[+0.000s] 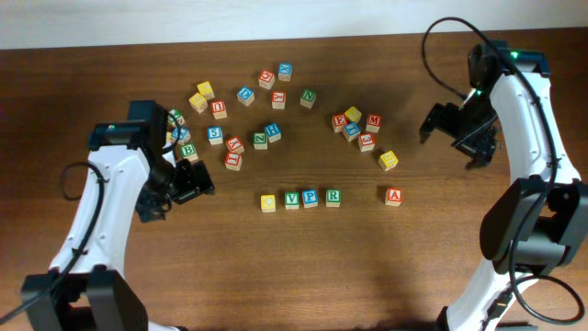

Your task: Spell out CVPR

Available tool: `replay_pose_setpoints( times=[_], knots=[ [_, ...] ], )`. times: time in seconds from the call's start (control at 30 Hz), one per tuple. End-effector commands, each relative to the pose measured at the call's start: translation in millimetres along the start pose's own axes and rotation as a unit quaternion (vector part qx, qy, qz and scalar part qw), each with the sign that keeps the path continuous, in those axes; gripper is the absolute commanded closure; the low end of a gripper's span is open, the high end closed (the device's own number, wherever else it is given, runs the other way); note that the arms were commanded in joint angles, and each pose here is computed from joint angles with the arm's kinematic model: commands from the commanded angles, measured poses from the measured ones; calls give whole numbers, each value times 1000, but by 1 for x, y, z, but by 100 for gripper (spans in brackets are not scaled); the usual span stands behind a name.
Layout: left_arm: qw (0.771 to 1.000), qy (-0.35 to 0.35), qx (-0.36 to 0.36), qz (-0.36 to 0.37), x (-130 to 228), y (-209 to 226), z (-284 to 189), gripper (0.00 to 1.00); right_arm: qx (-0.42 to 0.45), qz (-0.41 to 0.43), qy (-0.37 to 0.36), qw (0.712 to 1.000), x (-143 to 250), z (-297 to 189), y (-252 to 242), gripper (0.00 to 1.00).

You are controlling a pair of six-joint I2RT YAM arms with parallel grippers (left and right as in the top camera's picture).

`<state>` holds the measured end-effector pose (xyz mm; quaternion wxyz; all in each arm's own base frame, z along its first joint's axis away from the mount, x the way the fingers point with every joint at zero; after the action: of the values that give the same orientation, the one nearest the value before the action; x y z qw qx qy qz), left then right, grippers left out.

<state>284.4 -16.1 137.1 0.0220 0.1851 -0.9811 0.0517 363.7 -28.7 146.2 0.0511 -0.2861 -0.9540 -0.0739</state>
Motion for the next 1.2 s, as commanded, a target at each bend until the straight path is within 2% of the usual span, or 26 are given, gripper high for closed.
replay_pose_setpoints(
  times=[0.0, 0.07, 0.1, 0.17, 0.2, 0.23, 0.33, 0.47, 0.53, 0.63, 0.7, 0.77, 0.8, 0.83, 0.93, 1.0, 1.07, 1.1, 1.17],
  knots=[
    [997, -41, 28, 66, 10, -24, -19, 1, -80, -86, 9, 993, 28, -32, 21, 6],
    [993, -73, 33, 86, 13, -33, -31, 1, -87, -95, -32, 991, 45, -65, 17, 6],
    [991, -101, 24, 84, 14, -31, -41, 1, -100, -123, -75, 985, 72, -99, 15, 6],
    [992, -106, 22, 72, 14, -29, -43, 1, -99, -147, -100, 979, 93, -115, 16, 6],
    [992, -106, 23, 66, 14, -29, -43, 1, -93, -164, -116, 975, 106, -122, 18, 2],
    [992, -106, 23, 63, 14, -29, -42, 1, -84, -191, -134, 969, 125, -127, 20, 2],
    [992, -105, 22, 64, 14, -29, -40, 1, -56, -210, -132, 967, 152, -112, 27, 2],
    [992, -106, 23, 64, 13, -30, -41, 0, -41, -249, -93, 963, 153, -55, 48, 3],
    [992, -109, 27, 65, 12, -31, -41, 12, -78, -273, -53, 957, 159, -34, 60, 4],
    [991, -119, 46, 50, 8, -39, -42, 47, -103, -282, -56, 952, 149, -10, 72, 3],
    [990, -125, 43, 49, 5, -38, -43, 63, -103, -282, -55, 952, 143, -3, 76, 4],
    [989, -129, 45, 50, 1, -41, -41, 76, -100, -282, -54, 953, 138, 4, 79, 14],
    [990, -127, 44, 49, -2, -42, -38, 80, -92, -281, -63, 953, 130, 9, 81, 19],
    [990, -124, 43, 49, -3, -42, -35, 82, -79, -281, -82, 953, 119, 15, 82, 30],
    [992, -107, 37, 48, -6, -43, -24, 86, -73, -273, -66, 957, 112, 34, 85, 31],
    [993, -101, 34, 47, -4, -42, -23, 100, -67, -272, -57, 958, 113, 38, 83, 31],
    [993, -105, 35, 48, -5, -43, -24, 100, -64, -271, -53, 959, 113, 41, 83, 32],
    [992, -111, 37, 51, -7, -45, -24, 100, -61, -270, -48, 960, 112, 44, 83, 53],
    [990, -118, 35, 75, -10, -50, -22, 100, -57, -268, -41, 961, 112, 50, 82, 66]
  ],
)
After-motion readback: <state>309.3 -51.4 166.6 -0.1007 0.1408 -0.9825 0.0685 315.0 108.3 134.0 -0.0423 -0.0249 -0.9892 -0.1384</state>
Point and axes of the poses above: each gripper's point midway between its finger pads, its own z axis out along the fingers, its own y axis along the line the jaws close on, x = y × z, the point moved 2 cm from there along -z, back along the fingers, and after that the axes turned 1 degree about z, right-handed, at the moved point
